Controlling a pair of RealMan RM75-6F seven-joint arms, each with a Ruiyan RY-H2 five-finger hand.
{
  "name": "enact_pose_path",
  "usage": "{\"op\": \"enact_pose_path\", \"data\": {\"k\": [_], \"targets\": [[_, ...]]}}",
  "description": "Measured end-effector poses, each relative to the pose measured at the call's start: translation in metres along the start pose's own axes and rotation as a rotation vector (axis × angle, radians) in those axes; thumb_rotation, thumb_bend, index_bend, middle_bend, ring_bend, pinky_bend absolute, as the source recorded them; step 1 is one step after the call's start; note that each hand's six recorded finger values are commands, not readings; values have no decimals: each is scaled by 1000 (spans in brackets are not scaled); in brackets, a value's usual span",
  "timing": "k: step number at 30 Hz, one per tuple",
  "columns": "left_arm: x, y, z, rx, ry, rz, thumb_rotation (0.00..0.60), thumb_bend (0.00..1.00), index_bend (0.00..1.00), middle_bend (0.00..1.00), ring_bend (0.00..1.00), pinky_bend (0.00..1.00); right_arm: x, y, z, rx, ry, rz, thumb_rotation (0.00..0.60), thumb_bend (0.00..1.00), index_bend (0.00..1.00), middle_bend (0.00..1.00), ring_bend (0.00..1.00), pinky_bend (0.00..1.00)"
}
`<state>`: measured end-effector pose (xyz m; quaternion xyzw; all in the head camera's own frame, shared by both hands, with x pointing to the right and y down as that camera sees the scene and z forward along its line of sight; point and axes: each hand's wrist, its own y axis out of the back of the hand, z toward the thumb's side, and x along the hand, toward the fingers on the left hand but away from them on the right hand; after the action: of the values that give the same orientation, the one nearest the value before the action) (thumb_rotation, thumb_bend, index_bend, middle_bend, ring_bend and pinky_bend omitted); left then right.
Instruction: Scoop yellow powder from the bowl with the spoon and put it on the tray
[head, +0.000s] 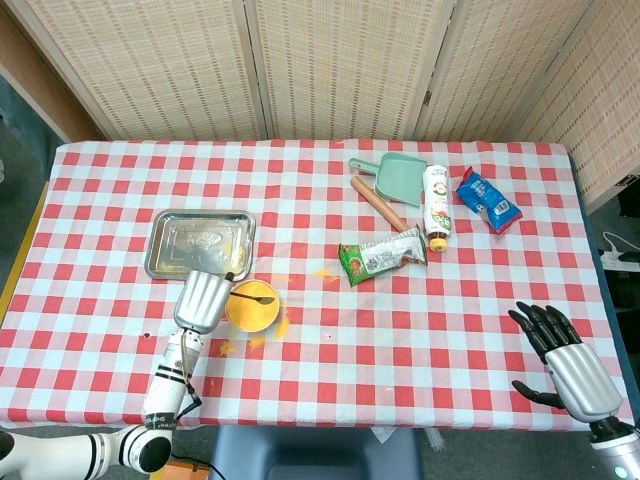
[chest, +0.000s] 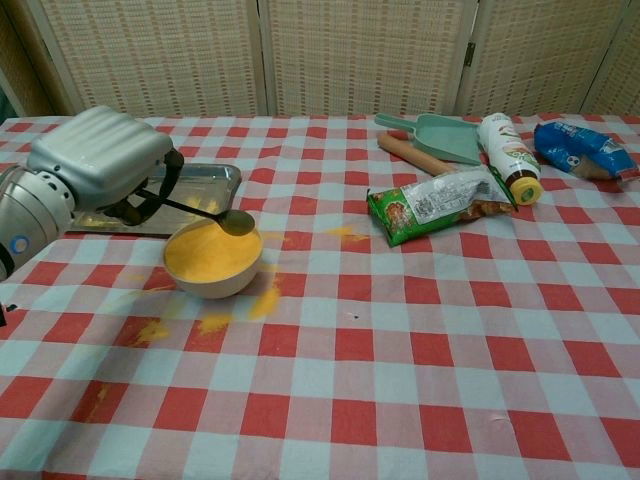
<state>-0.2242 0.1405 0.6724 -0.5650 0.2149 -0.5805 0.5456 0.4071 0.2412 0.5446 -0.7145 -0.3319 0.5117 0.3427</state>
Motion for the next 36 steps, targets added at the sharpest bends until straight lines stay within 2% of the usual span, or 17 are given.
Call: {"op": "enact_pose_path", "data": {"k": [11, 20, 32, 36], "targets": [[21, -19, -12, 46, 41, 0, 600, 780, 927, 1000, 1000, 1000, -2, -1, -1, 2, -9, 3, 600, 87, 0, 0, 0, 0], [11, -30, -1, 79, -19, 8, 600, 777, 927, 1000, 1000, 1000, 1, 0, 2, 2, 3, 1, 600, 87, 0, 0, 0, 0], [-9, -28, -1, 51, -48, -3, 600, 778, 927, 1000, 1000, 1000, 5, 0, 5, -2, 20, 3, 600, 87, 0, 0, 0, 0], [-13, -21, -8, 32, -34, 19, 600, 777, 927, 1000, 1000, 1000, 5, -1, 7, 0, 26, 6, 600, 87, 0, 0, 0, 0]]}}
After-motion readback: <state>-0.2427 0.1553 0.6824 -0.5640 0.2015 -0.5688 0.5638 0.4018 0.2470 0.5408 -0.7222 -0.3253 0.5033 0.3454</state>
